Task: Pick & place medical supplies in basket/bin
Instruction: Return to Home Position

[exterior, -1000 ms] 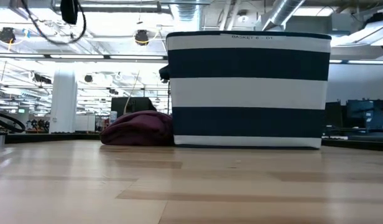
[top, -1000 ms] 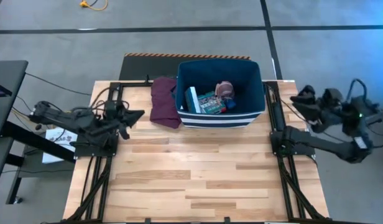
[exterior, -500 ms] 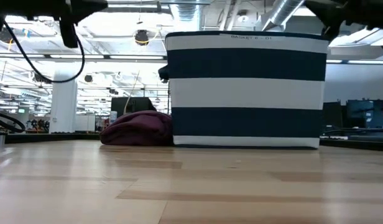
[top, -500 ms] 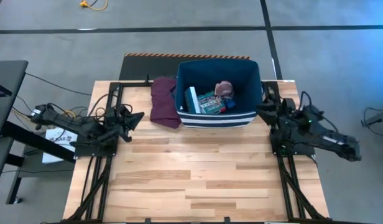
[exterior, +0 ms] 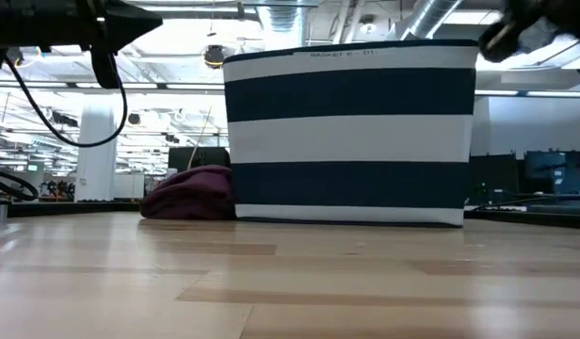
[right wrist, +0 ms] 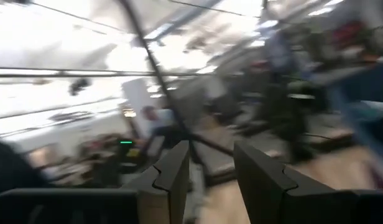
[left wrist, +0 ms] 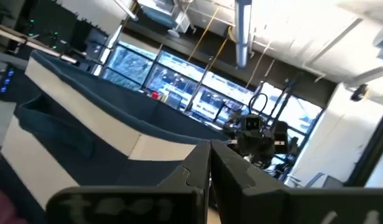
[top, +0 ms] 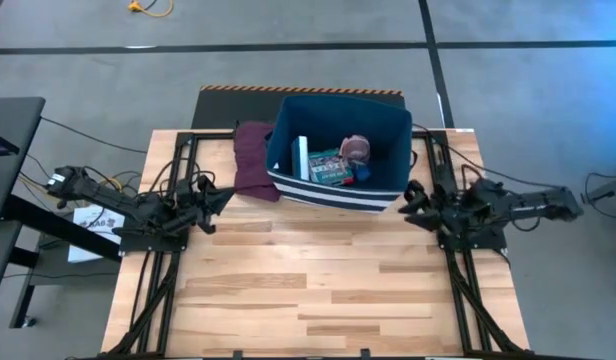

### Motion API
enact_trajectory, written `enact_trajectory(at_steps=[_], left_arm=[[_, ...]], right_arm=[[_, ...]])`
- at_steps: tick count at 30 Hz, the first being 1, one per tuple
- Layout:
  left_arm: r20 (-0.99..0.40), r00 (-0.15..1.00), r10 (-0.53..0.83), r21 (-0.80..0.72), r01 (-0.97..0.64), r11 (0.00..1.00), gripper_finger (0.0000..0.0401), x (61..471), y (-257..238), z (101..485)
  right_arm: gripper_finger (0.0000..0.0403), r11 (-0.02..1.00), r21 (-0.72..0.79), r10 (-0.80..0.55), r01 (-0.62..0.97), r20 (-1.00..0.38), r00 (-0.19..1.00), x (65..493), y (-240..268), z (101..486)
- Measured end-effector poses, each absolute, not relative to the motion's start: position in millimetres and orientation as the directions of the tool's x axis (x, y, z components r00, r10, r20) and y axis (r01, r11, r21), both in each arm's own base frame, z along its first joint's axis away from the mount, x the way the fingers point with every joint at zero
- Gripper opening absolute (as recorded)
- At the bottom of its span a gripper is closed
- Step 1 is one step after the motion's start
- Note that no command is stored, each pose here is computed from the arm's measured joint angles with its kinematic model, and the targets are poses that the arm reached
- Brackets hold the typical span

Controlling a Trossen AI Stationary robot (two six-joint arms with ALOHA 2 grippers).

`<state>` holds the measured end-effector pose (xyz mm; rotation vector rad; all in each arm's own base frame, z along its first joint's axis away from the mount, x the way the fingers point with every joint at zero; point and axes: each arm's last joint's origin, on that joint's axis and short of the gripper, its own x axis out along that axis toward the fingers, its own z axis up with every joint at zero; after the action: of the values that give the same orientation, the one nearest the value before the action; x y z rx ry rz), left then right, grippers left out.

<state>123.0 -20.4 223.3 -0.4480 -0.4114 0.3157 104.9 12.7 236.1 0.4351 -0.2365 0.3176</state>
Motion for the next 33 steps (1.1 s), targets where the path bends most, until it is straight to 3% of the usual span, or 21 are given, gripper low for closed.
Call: enact_trajectory(at_steps=[8, 13, 17, 21, 27, 33], left_arm=[[0.326, 0.873, 0.363, -0.481, -0.177, 0.858, 0.0, 122, -20, 221], [0.307, 0.88, 0.361, -0.464, -0.193, 0.865, 0.0, 123, -21, 219], [0.274, 0.894, 0.356, -0.436, -0.215, 0.874, 0.0, 124, -21, 215], [0.295, 0.907, 0.301, -0.39, -0.173, 0.904, 0.0, 124, -23, 216], [0.316, 0.915, 0.252, -0.411, -0.107, 0.905, 0.0, 124, -24, 217], [0.319, 0.917, 0.24, -0.391, -0.104, 0.915, 0.0, 124, -24, 218]], right_arm=[[0.012, 0.778, 0.307, 0.444, -0.548, 0.348, 0.825, 90, 36, 256], [0.012, 0.742, 0.425, 0.534, -0.518, 0.092, 0.841, 96, 47, 231], [0.012, 0.84, 0.355, 0.451, -0.41, -0.037, 0.892, 97, 48, 218], [0.012, 0.902, 0.188, 0.388, -0.388, 0.037, 0.921, 97, 46, 213], [0.012, 0.827, 0.171, 0.524, -0.536, 0.116, 0.844, 91, 48, 192], [0.012, 0.803, 0.176, 0.539, -0.57, 0.196, 0.819, 86, 46, 185]])
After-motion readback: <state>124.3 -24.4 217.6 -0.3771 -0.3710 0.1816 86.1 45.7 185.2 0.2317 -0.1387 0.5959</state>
